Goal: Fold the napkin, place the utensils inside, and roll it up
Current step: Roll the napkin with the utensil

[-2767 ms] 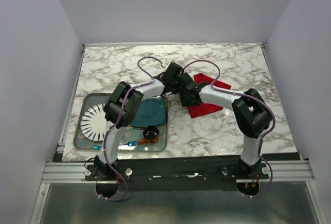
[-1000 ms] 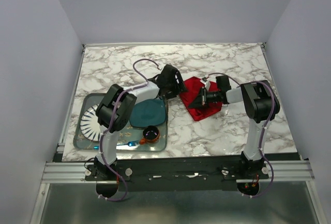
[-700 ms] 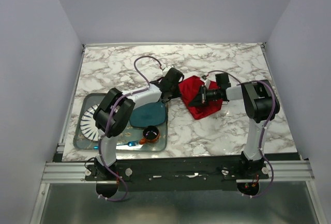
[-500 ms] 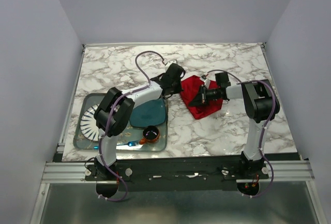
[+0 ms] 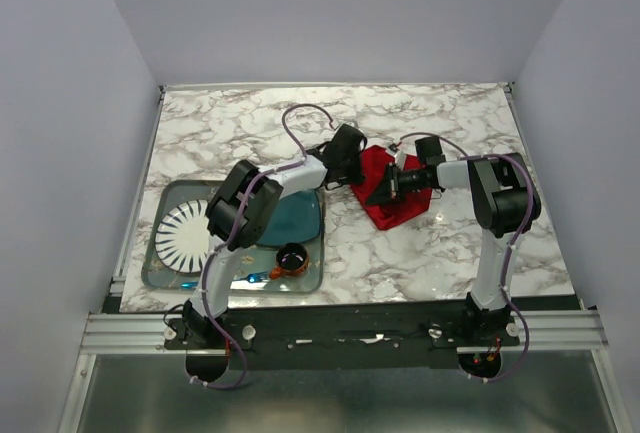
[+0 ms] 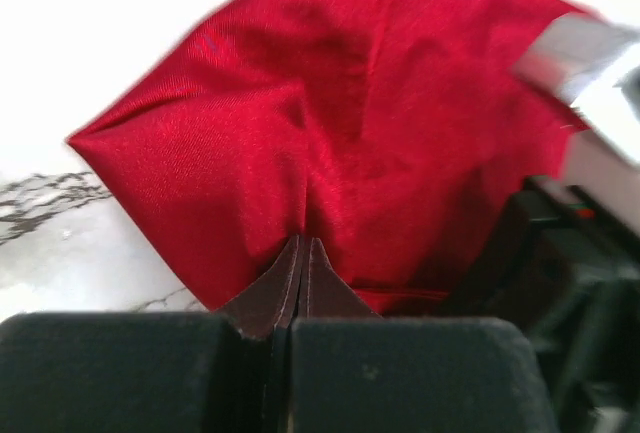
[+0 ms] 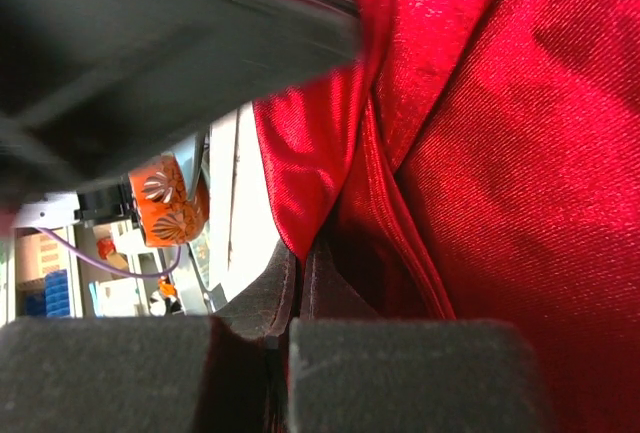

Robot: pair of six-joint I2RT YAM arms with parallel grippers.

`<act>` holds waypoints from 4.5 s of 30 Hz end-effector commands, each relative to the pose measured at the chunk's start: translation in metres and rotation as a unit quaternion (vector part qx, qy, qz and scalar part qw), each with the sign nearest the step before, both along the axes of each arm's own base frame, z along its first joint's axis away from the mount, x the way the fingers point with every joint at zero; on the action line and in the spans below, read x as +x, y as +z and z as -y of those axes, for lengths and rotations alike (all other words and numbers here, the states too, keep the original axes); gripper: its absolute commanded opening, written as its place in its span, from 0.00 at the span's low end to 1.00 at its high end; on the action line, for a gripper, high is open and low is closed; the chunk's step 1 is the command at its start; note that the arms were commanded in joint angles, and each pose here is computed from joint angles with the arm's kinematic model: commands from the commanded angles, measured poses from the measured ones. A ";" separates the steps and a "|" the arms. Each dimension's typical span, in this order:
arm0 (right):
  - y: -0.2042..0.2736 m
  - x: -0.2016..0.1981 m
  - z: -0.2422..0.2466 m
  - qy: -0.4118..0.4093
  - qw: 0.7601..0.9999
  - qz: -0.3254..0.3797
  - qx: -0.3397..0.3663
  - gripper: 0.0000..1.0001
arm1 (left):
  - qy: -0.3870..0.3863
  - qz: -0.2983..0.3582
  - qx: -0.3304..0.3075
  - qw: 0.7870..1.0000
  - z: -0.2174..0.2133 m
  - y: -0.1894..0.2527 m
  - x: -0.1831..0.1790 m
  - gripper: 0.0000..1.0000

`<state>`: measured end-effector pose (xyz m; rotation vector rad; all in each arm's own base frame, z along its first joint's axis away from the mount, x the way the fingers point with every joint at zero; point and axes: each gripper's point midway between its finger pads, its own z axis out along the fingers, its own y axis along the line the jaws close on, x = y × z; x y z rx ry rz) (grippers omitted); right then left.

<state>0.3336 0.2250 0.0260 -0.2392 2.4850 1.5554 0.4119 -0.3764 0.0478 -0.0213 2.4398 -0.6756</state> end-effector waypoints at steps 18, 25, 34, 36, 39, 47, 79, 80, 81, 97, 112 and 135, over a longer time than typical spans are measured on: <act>0.025 0.029 0.068 -0.025 0.926 0.127 -0.354 0.46 | 0.036 -0.157 0.007 0.987 -0.018 -0.078 -0.039 0.00; 0.036 0.019 0.053 -0.032 0.874 0.209 -0.437 0.56 | 0.045 -0.162 -0.012 0.986 -0.015 -0.074 -0.037 0.00; 0.017 0.024 0.030 0.014 0.824 0.289 -0.487 0.63 | 0.049 -0.174 -0.025 0.983 -0.018 -0.077 -0.036 0.00; 0.006 0.022 0.030 0.024 0.821 0.278 -0.497 0.66 | 0.050 -0.179 -0.029 0.982 -0.018 -0.078 -0.035 0.00; -0.002 0.023 0.028 0.037 0.817 0.277 -0.504 0.67 | 0.052 -0.174 -0.031 0.983 -0.020 -0.075 -0.033 0.00; -0.005 0.016 0.015 0.048 0.833 0.255 -0.489 0.67 | 0.049 -0.178 -0.039 0.982 -0.017 -0.075 -0.032 0.00; -0.051 -0.027 0.018 0.004 0.958 -0.011 -0.285 0.06 | 0.019 -0.044 -0.059 0.997 -0.033 0.039 0.022 0.53; -0.048 -0.024 0.014 -0.001 0.966 -0.012 -0.257 0.06 | 0.021 -0.037 -0.054 0.998 -0.036 0.048 0.023 0.55; -0.049 -0.026 0.013 -0.003 0.970 -0.020 -0.241 0.06 | 0.022 -0.033 -0.052 0.998 -0.038 0.052 0.023 0.57; -0.048 -0.020 0.019 -0.025 0.990 -0.093 -0.100 0.05 | -0.008 -0.062 -0.083 0.995 -0.040 0.056 -0.013 0.65; -0.038 -0.010 0.019 -0.040 0.993 -0.107 -0.042 0.03 | 0.063 -0.158 -0.149 0.974 -0.019 -0.009 -0.009 0.76; -0.035 -0.004 0.020 -0.055 0.992 -0.105 -0.036 0.11 | 0.153 -0.157 -0.076 0.973 -0.041 -0.057 -0.031 0.60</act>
